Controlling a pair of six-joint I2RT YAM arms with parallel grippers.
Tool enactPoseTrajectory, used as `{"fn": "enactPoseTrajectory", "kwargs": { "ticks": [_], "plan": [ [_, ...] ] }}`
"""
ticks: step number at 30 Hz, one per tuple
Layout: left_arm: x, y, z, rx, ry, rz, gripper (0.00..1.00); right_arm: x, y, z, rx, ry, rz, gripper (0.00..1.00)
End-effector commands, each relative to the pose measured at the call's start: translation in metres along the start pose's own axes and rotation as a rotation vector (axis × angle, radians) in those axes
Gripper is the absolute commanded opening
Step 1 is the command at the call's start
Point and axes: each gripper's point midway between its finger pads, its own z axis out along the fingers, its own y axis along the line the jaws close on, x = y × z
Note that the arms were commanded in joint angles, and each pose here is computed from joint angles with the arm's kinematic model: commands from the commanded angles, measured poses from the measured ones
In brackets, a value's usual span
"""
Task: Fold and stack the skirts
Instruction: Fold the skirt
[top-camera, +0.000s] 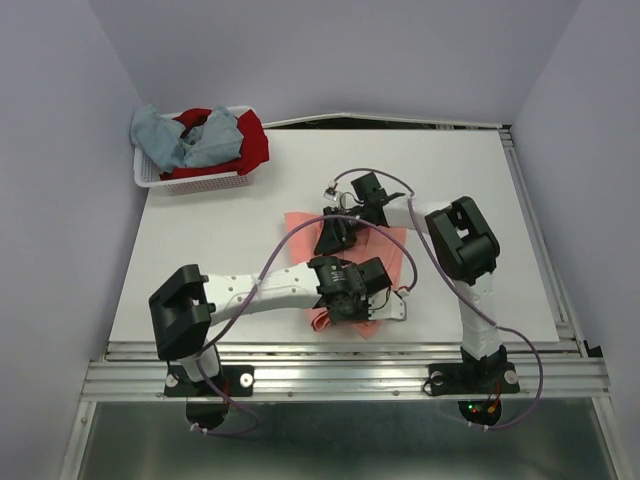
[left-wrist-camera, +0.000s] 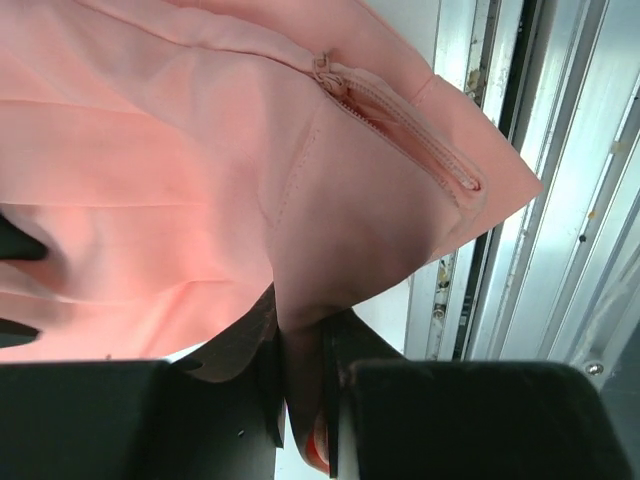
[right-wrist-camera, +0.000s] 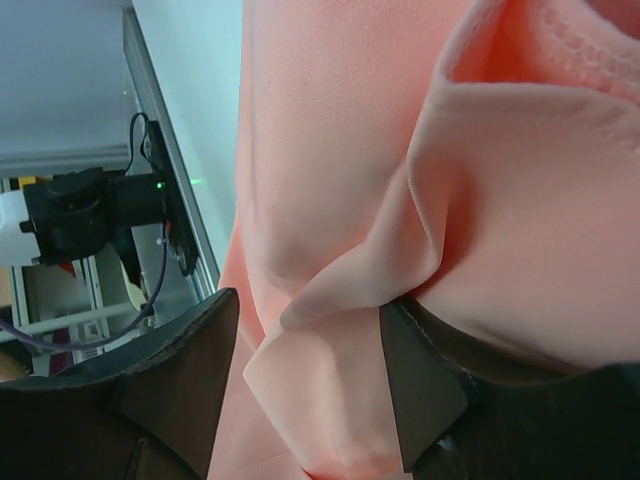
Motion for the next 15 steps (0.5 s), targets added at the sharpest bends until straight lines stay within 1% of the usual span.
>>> {"fn": "enactPoseTrajectory", "kwargs": {
  "ticks": [1,4,5,9,10,13,15],
  "plan": [
    [-0.026,0.018,-0.045,-0.059,-0.085,0.045,0.0,0.004,0.029,0.005,-0.062,0.001,-0.123,0.63],
    [-0.029,0.048,-0.063,-0.142,-0.078,0.039,0.0,0.03,0.028,0.012,-0.075,0.046,-0.097,0.61],
    [-0.033,0.053,-0.066,-0.158,-0.082,0.045,0.0,0.035,0.027,0.012,-0.078,0.053,-0.088,0.61],
    [-0.025,0.089,-0.073,-0.225,-0.061,0.029,0.0,0.061,0.036,0.02,-0.089,0.101,-0.078,0.6],
    [-0.024,0.094,-0.073,-0.234,-0.057,0.045,0.0,0.061,0.04,0.018,-0.092,0.096,-0.078,0.6],
    [-0.018,0.11,-0.071,-0.252,-0.047,0.028,0.0,0.072,0.053,0.02,-0.114,0.117,-0.086,0.6],
    [-0.018,0.111,-0.069,-0.239,-0.052,0.038,0.0,0.065,0.063,0.016,-0.124,0.105,-0.113,0.61]
  ]
}}
